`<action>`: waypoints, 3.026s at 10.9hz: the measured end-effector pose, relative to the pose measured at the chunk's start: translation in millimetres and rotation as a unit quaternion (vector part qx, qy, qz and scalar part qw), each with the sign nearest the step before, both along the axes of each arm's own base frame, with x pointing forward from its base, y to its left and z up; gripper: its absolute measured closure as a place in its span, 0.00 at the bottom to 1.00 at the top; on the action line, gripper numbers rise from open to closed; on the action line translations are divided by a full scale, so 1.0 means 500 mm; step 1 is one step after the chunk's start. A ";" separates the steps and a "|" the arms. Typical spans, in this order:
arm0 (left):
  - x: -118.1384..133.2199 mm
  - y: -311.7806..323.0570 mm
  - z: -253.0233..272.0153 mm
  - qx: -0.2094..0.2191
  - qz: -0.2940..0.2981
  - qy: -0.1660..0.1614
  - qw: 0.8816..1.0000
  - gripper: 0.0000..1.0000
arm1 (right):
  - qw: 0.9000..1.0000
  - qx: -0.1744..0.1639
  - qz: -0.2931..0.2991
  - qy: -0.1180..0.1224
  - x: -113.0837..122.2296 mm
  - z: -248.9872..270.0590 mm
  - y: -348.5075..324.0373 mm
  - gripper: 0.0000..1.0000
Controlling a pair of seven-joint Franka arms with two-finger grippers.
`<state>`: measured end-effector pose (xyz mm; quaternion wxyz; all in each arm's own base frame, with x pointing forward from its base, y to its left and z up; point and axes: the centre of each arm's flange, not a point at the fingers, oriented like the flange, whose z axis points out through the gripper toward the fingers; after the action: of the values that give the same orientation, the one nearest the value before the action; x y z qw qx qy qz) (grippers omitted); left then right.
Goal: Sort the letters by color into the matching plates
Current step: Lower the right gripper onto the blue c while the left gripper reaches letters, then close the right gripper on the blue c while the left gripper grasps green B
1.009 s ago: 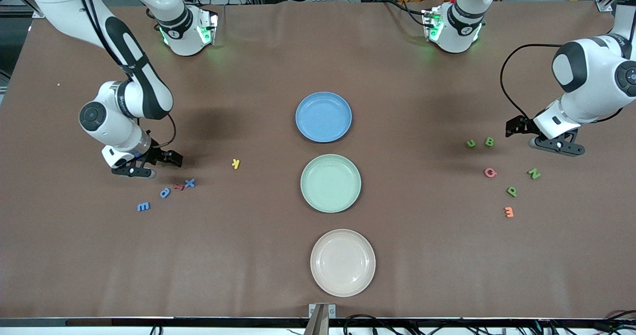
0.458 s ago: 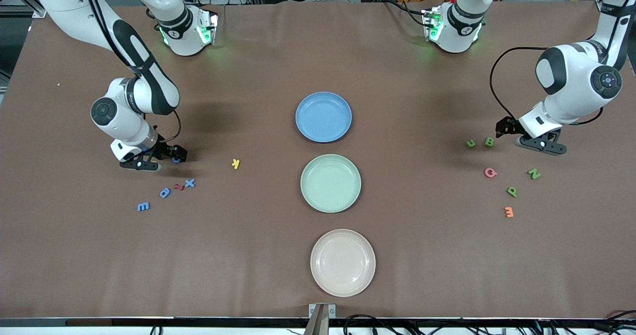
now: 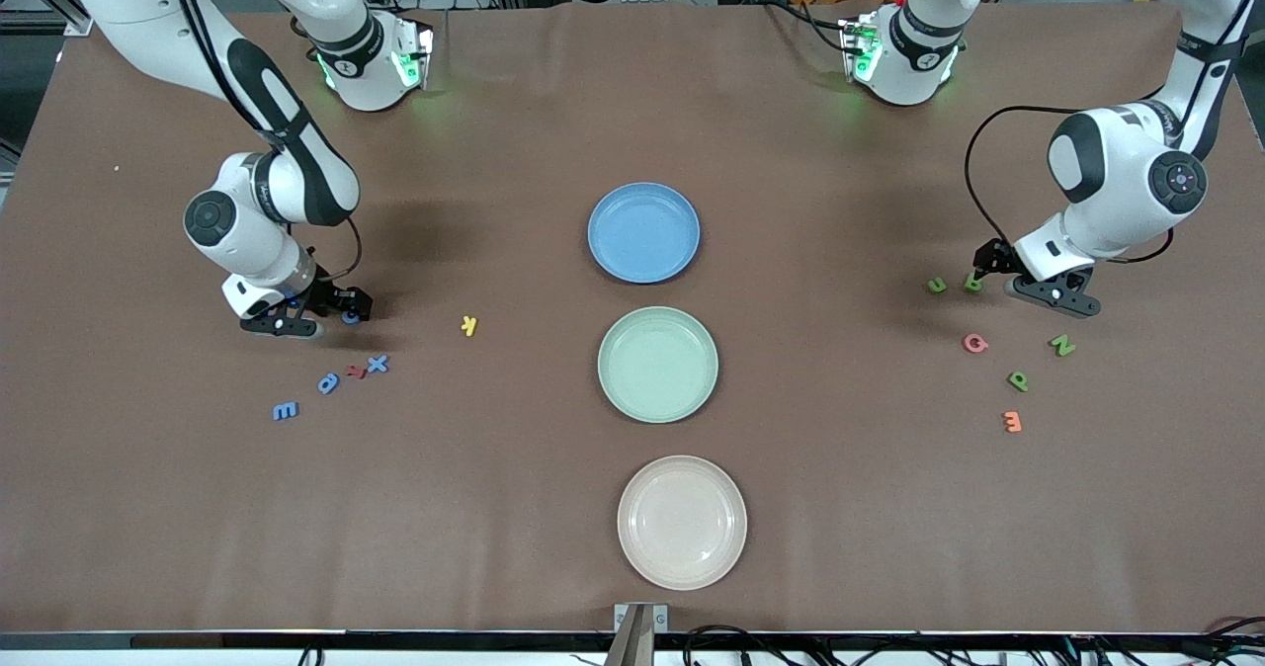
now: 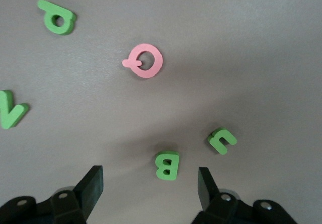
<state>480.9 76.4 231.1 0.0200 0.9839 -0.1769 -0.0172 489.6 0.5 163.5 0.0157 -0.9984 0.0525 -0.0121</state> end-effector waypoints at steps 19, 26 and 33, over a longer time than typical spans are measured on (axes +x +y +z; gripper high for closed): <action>-0.013 -0.002 -0.082 -0.007 -0.032 0.006 0.999 0.40 | 1.000 0.001 0.008 -0.019 0.009 0.018 0.023 0.58; -0.022 -0.005 -0.106 -0.010 -0.031 0.018 0.999 0.44 | 1.000 0.004 0.012 -0.013 0.015 0.031 0.032 0.63; -0.013 -0.025 -0.104 -0.008 -0.019 0.015 1.000 0.72 | 0.997 0.030 0.058 -0.032 0.033 0.157 0.260 0.63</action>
<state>474.2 64.0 179.3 0.0307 0.9797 -0.1957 -0.0312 506.2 130.6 242.3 0.0482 -0.9980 -0.0053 -0.0412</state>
